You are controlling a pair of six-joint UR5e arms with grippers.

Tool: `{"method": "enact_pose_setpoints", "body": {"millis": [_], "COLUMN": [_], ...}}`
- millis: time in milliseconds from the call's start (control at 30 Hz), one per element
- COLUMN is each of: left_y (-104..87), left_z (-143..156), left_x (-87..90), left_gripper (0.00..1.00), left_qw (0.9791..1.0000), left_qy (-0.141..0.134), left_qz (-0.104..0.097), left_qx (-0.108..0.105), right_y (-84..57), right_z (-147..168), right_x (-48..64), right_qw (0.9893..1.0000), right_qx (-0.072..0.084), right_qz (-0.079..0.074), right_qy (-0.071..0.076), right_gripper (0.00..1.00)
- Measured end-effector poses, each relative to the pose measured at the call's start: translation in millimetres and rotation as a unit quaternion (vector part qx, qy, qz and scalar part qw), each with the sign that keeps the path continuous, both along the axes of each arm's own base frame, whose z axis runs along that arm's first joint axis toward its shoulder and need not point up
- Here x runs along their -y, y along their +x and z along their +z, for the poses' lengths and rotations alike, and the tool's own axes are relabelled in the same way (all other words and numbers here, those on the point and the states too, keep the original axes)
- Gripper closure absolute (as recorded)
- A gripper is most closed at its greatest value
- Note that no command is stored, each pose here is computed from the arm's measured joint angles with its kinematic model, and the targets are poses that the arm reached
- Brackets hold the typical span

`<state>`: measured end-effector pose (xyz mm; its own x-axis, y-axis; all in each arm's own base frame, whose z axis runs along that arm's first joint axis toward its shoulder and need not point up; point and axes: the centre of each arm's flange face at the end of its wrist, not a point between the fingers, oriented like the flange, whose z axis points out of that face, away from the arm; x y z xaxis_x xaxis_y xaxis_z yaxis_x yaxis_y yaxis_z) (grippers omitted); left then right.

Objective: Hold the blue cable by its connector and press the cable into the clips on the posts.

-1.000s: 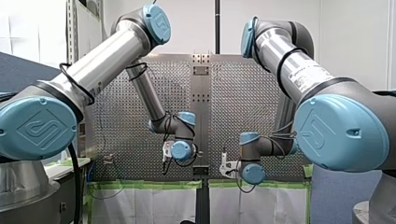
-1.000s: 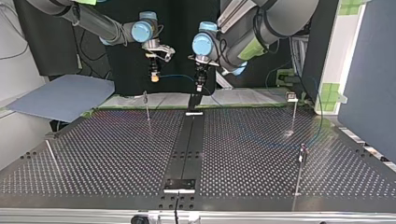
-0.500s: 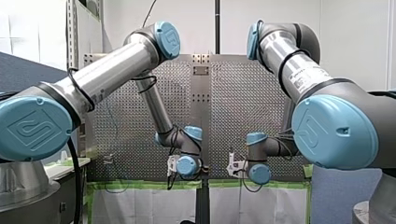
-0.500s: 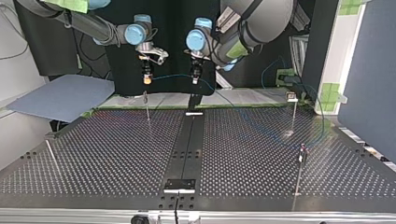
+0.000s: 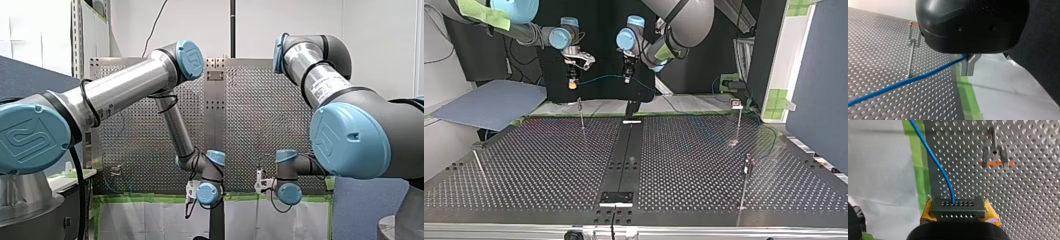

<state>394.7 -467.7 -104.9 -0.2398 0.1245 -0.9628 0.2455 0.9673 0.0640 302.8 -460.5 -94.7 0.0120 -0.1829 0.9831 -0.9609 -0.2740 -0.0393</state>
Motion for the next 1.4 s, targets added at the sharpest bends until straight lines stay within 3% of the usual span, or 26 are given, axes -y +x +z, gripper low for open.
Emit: {"method": "enact_pose_setpoints", "body": {"millis": [300, 633, 1033, 1400], "left_y": [-6.6, -5.0, -5.5, -1.2], "left_z": [-23.8, -8.6, 11.2, -9.4], "left_x": [22.8, 56.7, 93.2, 106.9], "left_gripper": [1.0, 1.0, 1.0, 1.0], "left_qw": [0.9999, 0.9998, 0.9996, 0.9999], "left_qy": [-0.006, -0.017, -0.025, 0.01], "left_qz": [-0.01, -0.004, -0.003, -0.005], "left_qx": [-0.006, 0.002, 0.012, -0.006], "right_y": [-29.3, -46.9, -58.7, -69.9], "right_z": [4.3, 6.4, 10.4, 12.4], "right_x": [26.7, 44.9, 65.4, 77.0], "right_qw": [0.9991, 0.9979, 0.9973, 0.9972], "right_qx": [0.021, 0.034, 0.047, 0.05], "right_qz": [-0.029, -0.036, -0.027, -0.025], "right_qy": [-0.022, -0.042, -0.048, -0.05], "right_gripper": [1.0, 1.0, 1.0, 1.0]}}
